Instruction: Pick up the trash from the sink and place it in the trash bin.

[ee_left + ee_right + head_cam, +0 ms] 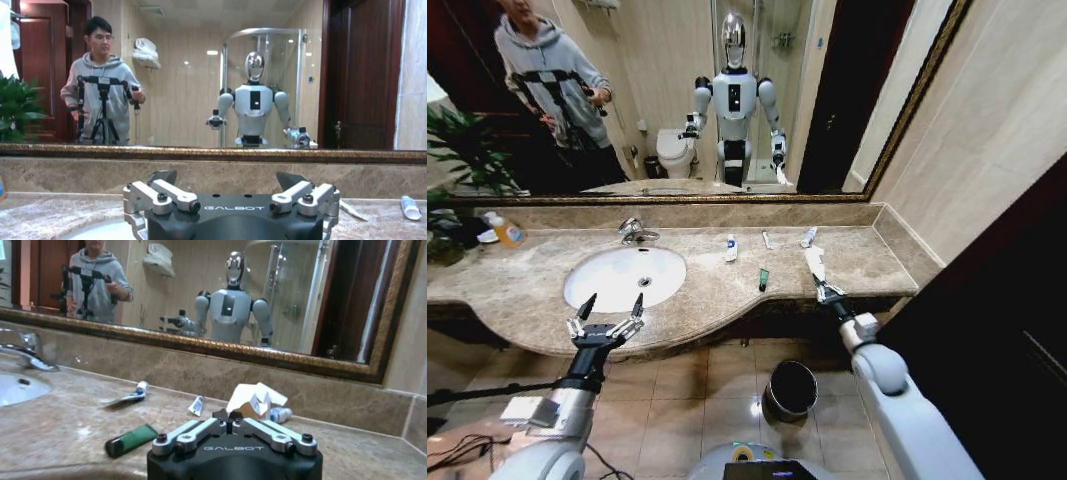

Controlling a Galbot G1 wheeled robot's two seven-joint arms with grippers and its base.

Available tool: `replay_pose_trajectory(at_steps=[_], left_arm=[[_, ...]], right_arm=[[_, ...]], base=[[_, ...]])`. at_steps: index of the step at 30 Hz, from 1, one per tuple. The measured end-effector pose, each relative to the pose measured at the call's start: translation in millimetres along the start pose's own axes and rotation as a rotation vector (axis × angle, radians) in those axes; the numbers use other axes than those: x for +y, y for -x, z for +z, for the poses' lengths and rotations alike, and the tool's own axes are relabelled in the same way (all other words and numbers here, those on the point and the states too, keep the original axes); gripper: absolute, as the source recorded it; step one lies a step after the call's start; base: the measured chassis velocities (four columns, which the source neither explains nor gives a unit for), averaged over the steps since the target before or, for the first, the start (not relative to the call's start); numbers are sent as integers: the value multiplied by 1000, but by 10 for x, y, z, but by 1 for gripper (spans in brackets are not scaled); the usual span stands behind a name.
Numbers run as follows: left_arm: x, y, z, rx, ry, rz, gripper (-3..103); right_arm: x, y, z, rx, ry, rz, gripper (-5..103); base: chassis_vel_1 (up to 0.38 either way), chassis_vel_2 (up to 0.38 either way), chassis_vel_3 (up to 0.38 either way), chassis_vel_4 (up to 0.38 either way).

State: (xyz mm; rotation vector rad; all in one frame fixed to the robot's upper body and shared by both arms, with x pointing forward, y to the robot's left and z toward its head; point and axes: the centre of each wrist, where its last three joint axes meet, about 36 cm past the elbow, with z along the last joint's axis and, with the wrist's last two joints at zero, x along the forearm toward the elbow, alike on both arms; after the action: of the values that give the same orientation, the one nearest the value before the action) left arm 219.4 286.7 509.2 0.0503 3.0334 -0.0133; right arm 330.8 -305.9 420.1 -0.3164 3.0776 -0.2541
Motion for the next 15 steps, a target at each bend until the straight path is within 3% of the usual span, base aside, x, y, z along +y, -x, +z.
replay_pose_trajectory(at_steps=[8, 12, 15], left_arm=[[0, 0, 0, 0, 0, 0, 100], [0, 0, 0, 0, 0, 0, 100], [0, 0, 0, 0, 0, 0, 100]], right_arm=[[324, -840, 264, 42, 39, 26, 0], [570, -1192, 422, 58, 30, 63, 0], [920, -1549, 665, 116, 27, 95, 0]], base=[[0, 0, 0, 0], [0, 0, 0, 0], [0, 0, 0, 0]])
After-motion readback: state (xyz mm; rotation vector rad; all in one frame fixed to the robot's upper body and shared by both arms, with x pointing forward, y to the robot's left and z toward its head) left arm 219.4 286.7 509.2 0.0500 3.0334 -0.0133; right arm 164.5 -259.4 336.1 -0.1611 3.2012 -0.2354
